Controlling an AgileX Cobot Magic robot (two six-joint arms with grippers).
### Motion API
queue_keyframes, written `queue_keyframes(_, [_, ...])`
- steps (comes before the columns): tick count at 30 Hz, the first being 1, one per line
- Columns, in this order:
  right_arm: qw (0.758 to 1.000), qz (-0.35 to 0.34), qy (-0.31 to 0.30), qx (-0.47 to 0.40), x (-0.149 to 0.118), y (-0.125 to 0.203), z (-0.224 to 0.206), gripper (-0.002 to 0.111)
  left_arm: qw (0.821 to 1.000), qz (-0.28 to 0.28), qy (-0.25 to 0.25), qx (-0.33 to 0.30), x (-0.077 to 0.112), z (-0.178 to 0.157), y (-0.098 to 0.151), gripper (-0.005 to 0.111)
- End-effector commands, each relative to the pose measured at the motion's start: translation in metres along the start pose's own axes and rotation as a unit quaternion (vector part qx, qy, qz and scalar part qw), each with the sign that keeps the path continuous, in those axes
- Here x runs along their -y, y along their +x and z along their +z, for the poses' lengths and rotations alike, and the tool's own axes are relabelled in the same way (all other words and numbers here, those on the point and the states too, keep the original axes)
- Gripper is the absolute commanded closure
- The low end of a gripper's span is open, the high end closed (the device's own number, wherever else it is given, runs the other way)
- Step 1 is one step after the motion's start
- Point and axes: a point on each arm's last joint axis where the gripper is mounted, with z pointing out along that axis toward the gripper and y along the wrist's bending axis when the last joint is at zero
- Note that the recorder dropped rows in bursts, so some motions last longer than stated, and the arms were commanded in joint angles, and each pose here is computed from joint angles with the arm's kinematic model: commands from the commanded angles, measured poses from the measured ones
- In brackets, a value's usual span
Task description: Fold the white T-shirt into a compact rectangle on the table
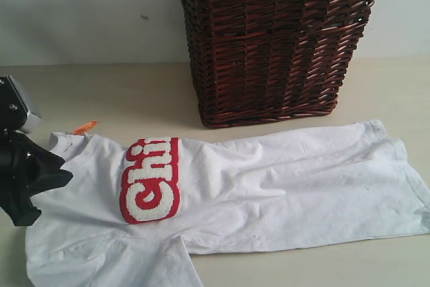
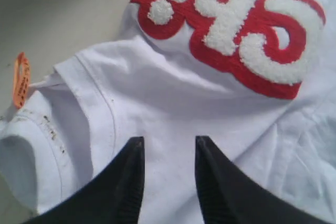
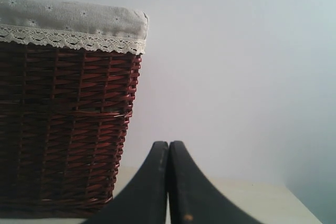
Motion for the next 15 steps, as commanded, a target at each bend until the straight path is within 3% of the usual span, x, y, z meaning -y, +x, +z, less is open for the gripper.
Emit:
queue_keyframes(1, [1.000, 0.000, 0.003, 0.001, 0.000, 0.001, -0.001, 0.108, 0.999, 0.028, 0.017, 0.008, -0.015, 0.014, -0.009, 0.069])
queue_keyframes(3, [1.000, 0.000, 0.003, 0.001, 0.000, 0.001, -0.001, 0.108, 0.999, 0.025, 0.022, 0.005, -0.026, 0.027, -0.011, 0.089])
queue_keyframes(4, [1.000, 0.000, 0.003, 0.001, 0.000, 0.001, -0.001, 0.108, 0.999, 0.023, 0.024, 0.003, -0.032, 0.034, -0.012, 0.107])
queue_keyframes(11, [1.000, 0.000, 0.003, 0.001, 0.000, 0.001, -0.001, 0.108, 0.999, 0.013, 0.021, -0.024, -0.067, 0.083, -0.006, 0.103])
queue_keyframes(15, [1.000, 0.001, 0.003, 0.001, 0.000, 0.001, -0.001, 0.108, 0.999, 0.006, 0.015, -0.043, -0.076, 0.101, 0.002, 0.103])
